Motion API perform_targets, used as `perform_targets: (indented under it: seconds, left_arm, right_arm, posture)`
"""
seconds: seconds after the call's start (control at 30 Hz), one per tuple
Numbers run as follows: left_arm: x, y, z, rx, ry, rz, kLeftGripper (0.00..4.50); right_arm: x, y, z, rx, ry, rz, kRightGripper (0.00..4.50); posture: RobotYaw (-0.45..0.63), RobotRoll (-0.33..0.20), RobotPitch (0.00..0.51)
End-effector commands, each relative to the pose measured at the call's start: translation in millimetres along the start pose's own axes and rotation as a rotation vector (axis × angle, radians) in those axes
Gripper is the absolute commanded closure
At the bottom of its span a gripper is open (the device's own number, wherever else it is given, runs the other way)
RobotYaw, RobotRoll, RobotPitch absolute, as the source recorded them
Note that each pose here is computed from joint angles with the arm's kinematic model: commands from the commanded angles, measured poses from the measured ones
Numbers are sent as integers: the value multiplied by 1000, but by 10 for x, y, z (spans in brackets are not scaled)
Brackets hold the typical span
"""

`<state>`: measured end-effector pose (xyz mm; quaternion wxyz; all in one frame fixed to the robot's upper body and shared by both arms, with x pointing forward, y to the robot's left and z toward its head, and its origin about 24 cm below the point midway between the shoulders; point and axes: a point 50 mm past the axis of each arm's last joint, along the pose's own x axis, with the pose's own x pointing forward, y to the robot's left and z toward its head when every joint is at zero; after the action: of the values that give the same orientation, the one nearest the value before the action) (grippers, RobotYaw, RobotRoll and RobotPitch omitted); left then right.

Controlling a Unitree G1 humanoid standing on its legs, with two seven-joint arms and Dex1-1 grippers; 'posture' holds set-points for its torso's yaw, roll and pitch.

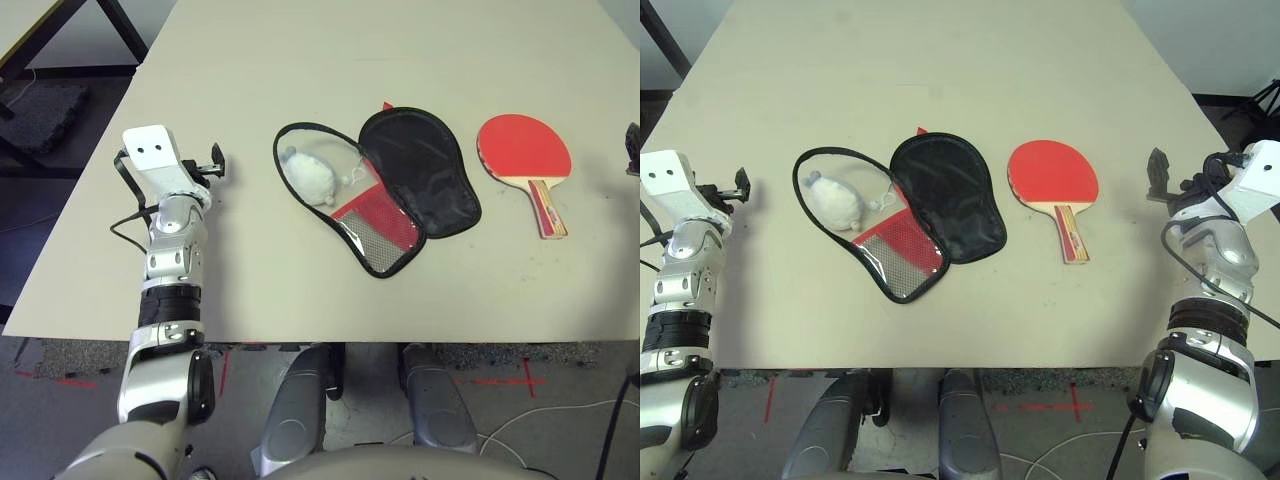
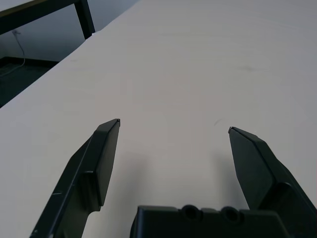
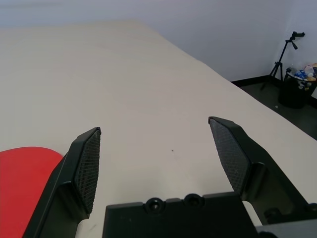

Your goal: Store the ping-pong paddle in its case and zip it.

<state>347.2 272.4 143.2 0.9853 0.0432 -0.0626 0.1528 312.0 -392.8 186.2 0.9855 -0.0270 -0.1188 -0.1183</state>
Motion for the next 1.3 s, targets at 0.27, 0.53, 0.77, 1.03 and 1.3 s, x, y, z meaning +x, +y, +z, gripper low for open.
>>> perform_targets:
  seconds: [0.27,0.53,0.77,1.03,1.3]
  left_arm:
    - [81,-102,-24,18,5,-63,0]
    - [133,6,369,71,-66,-216,0]
    - [111,-84,986,125,-120,-447,0]
    - [12,-494,1346,102,-148,-736,0]
    - [-94,-832,1356,72,-165,-926,0]
  right_arm:
    - [-68,-129,94,-29,5,10,25]
    - [-91,82,232,-21,135,187,25]
    - [-170,549,453,27,228,366,25]
    - [-364,869,401,-2,354,489,25]
    - [-483,890,252,-21,470,458,25]
  posture:
    - [-88,0,247]
    - [-36,0,241]
    - [-13,0,223]
    - [-16,0,223]
    - [-43,0,219]
